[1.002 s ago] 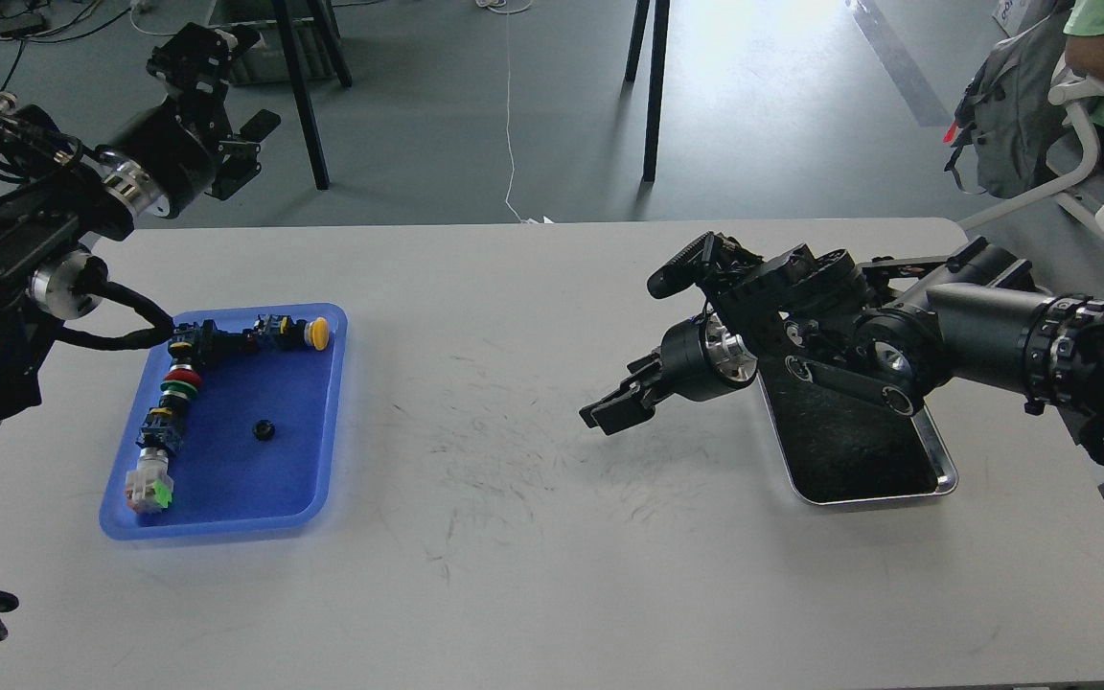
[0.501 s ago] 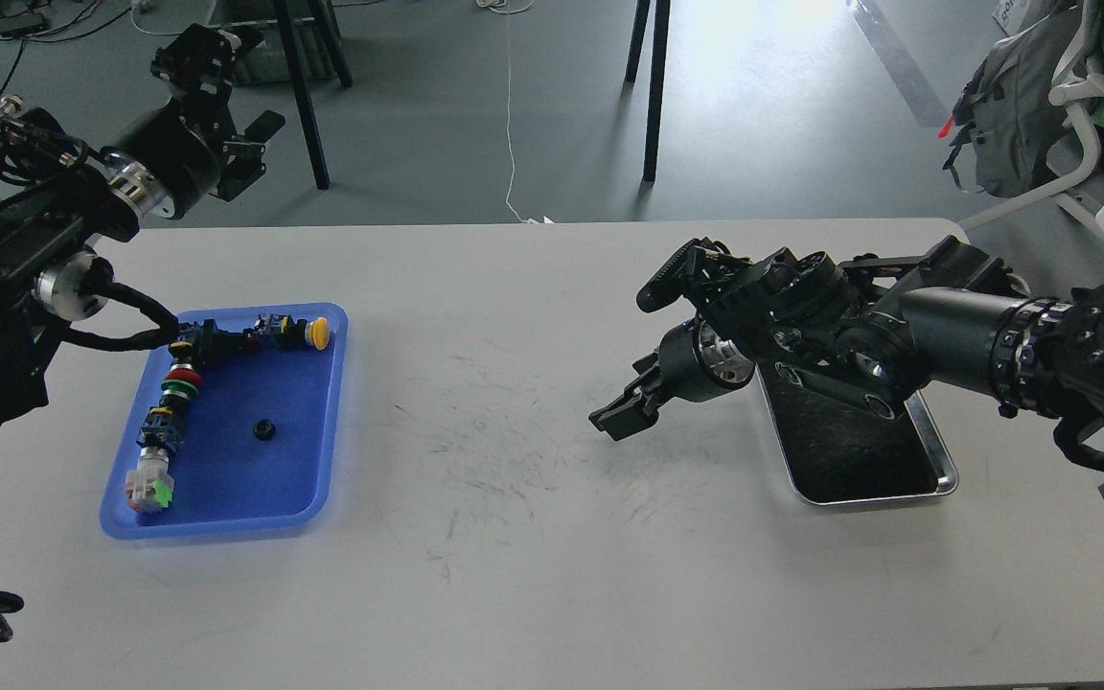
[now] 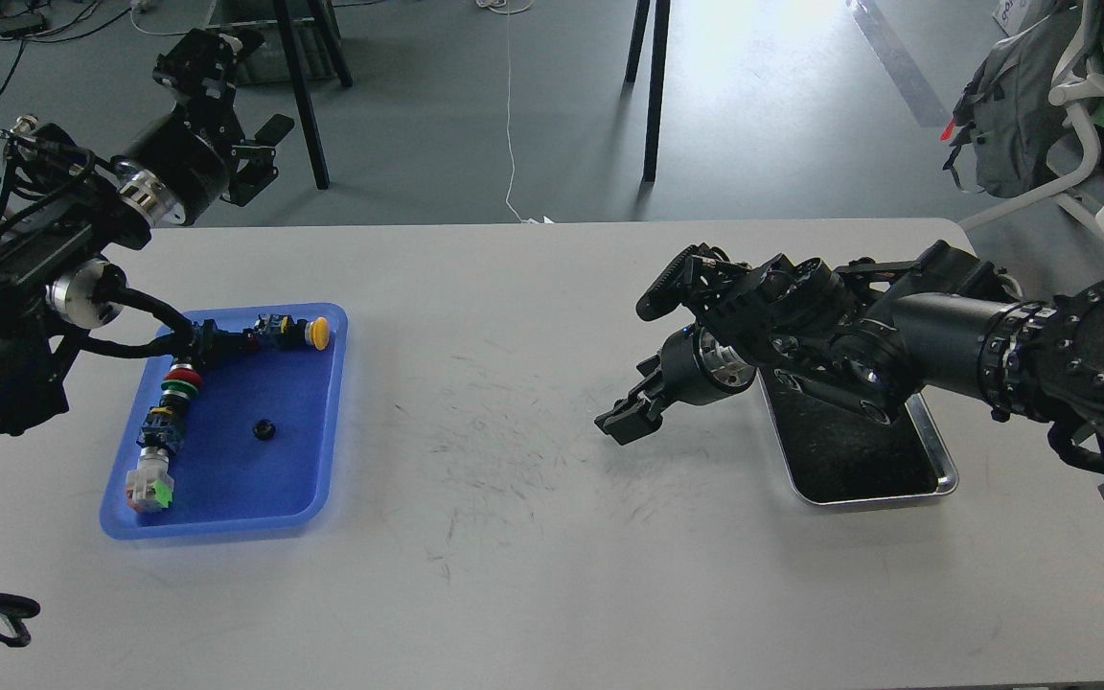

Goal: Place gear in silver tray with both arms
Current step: 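Close the right gripper on the black gear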

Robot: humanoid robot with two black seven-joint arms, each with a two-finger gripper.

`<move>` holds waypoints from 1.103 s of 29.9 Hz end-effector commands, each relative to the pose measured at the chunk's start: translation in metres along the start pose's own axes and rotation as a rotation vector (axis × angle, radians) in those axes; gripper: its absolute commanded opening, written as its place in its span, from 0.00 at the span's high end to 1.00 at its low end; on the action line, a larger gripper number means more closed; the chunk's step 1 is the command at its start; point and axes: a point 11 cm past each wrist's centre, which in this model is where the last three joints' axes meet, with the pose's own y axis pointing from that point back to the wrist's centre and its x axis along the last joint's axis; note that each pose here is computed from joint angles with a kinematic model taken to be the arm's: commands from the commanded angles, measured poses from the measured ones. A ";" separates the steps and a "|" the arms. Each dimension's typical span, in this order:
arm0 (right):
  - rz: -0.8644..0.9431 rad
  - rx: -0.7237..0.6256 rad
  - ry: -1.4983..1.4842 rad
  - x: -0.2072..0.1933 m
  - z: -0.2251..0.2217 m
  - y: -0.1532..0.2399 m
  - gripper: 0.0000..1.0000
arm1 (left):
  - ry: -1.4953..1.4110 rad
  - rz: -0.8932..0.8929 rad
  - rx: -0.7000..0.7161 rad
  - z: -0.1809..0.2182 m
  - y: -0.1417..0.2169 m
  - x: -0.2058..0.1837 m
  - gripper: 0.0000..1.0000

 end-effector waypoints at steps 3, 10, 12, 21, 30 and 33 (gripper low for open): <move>-0.007 -0.001 0.003 -0.002 0.000 -0.001 0.03 | 0.054 0.041 -0.033 0.002 0.000 0.005 0.01; -0.012 -0.015 0.013 -0.006 0.004 -0.002 0.04 | 0.059 0.055 -0.029 -0.002 0.000 0.006 0.01; -0.018 -0.025 0.019 -0.008 0.005 -0.005 0.05 | 0.061 0.056 -0.029 -0.003 0.001 0.006 0.01; -0.008 -0.016 0.037 -0.011 0.000 -0.014 0.08 | 0.064 0.083 -0.034 -0.003 0.002 0.012 0.01; -0.002 -0.037 0.055 -0.013 0.004 -0.016 0.16 | 0.115 0.110 -0.067 -0.003 0.003 0.013 0.01; 0.000 -0.042 0.061 -0.013 0.006 -0.015 0.21 | 0.116 0.119 -0.062 -0.006 0.006 0.015 0.01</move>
